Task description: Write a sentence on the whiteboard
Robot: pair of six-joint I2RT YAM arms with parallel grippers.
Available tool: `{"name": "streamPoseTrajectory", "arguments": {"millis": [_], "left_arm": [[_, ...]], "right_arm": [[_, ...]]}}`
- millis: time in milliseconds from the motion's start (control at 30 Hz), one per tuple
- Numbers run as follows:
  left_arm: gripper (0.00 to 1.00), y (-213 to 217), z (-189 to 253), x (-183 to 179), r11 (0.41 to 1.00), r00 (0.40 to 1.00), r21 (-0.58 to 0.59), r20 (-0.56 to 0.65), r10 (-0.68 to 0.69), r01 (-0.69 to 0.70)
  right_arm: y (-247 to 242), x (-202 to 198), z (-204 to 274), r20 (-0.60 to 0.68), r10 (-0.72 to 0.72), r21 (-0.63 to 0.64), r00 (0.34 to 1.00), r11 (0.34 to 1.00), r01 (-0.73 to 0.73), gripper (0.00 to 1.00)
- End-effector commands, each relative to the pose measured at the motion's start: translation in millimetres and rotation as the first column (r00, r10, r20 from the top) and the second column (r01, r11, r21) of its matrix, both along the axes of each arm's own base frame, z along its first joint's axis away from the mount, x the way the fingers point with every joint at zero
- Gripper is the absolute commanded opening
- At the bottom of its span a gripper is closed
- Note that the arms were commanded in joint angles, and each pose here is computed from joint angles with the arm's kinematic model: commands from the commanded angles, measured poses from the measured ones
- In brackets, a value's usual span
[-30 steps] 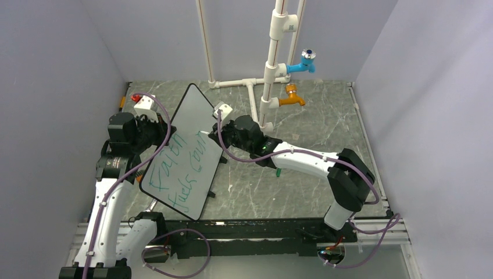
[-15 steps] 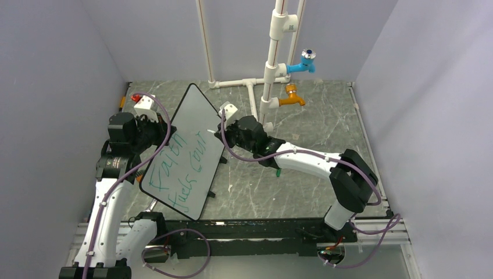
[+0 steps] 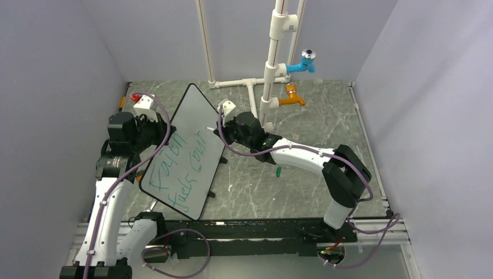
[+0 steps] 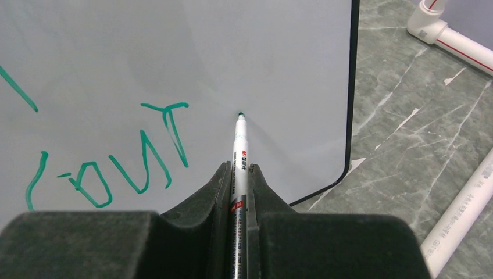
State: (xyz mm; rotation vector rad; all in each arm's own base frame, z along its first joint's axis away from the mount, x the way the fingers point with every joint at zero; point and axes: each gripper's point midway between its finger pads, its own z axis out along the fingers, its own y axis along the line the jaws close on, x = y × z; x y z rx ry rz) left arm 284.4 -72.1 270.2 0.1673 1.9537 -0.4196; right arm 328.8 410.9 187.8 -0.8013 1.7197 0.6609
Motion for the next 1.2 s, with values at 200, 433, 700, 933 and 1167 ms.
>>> {"name": "streamPoseTrajectory", "arguments": {"millis": [200, 433, 700, 933, 1167], "left_arm": [[0.0, 11, -69, -12, 0.992, 0.978, 0.108, -0.205, -0.038, 0.061], [0.0, 11, -69, -11, 0.992, 0.978, 0.105, -0.204, -0.041, 0.063], [0.0, 11, -69, -11, 0.992, 0.978, 0.106, -0.204, -0.038, 0.06], [0.0, 11, -69, -12, 0.993, 0.979, 0.102, -0.202, -0.04, 0.062], [0.0, 11, -69, -13, 0.993, 0.979, 0.102, -0.197, -0.041, 0.062]], "right_arm": [[14, -19, 38, 0.023, 0.095, 0.125, 0.995, 0.987, -0.098, 0.0], [17, -30, 23, -0.005, 0.12, 0.112, 0.993, 0.987, -0.118, 0.0], [5, -29, 1, -0.031, 0.075, 0.075, 0.997, 0.995, -0.072, 0.0], [8, -17, 11, -0.006, 0.038, 0.062, 0.999, 0.997, -0.038, 0.0], [16, 1, 25, 0.032, 0.007, 0.037, 0.999, 0.999, -0.008, 0.0]]}}
